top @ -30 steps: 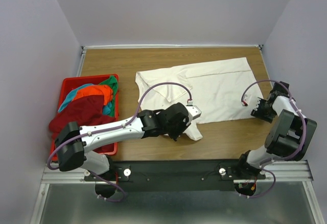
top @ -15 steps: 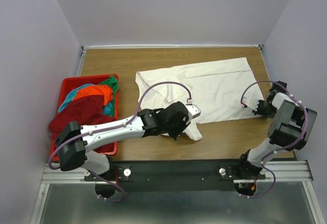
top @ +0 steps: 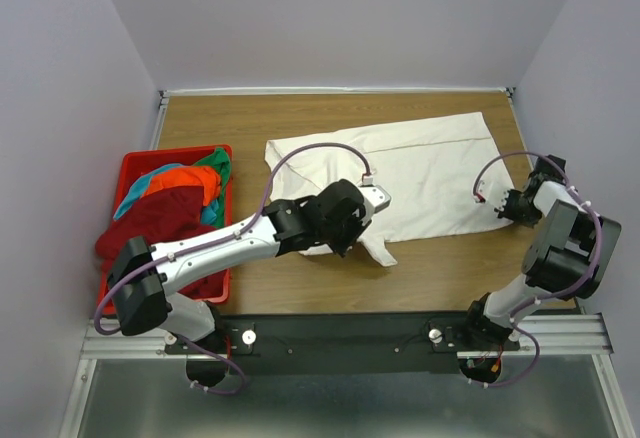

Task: Fold and stack the t-shirts
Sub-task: Fold the tshirt

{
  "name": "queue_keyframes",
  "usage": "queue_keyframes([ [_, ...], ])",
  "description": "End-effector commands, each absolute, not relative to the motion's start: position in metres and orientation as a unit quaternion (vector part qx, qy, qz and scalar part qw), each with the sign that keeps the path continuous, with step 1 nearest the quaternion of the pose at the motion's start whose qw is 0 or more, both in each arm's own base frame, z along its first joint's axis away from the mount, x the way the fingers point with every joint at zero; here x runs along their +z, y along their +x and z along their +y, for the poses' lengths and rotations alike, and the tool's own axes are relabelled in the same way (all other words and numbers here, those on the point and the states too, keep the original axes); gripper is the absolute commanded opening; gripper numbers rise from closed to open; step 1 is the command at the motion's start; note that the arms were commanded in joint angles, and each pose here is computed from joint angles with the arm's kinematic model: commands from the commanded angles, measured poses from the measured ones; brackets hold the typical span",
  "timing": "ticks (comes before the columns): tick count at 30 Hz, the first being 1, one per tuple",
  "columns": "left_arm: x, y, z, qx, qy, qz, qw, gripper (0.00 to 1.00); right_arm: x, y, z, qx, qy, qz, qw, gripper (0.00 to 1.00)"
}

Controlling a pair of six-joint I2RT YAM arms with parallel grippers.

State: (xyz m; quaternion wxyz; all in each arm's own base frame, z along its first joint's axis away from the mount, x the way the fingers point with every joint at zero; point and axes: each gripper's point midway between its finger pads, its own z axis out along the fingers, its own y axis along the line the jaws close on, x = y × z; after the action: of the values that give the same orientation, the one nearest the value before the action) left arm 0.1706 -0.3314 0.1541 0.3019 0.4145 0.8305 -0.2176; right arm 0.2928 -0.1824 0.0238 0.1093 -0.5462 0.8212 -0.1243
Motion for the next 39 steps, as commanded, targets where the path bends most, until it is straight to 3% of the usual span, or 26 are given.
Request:
queue_keyframes([
  [1, 0.175, 0.191, -0.328, -0.213, 0.419, 0.821, 0.324, 0.05, 0.061, 0.317, -0.179, -0.153, -0.528, 0.815, 0.181, 0.01],
  [23, 0.255, 0.316, -0.294, -0.174, 0.362, 0.809, 0.430, 0.05, 0.091, 0.367, -0.173, -0.119, -0.410, 0.857, 0.288, 0.00],
  [39, 0.246, 0.398, -0.282, -0.103, 0.317, 0.836, 0.436, 0.04, 0.089, 0.419, -0.172, -0.087, -0.299, 0.873, 0.376, 0.00],
])
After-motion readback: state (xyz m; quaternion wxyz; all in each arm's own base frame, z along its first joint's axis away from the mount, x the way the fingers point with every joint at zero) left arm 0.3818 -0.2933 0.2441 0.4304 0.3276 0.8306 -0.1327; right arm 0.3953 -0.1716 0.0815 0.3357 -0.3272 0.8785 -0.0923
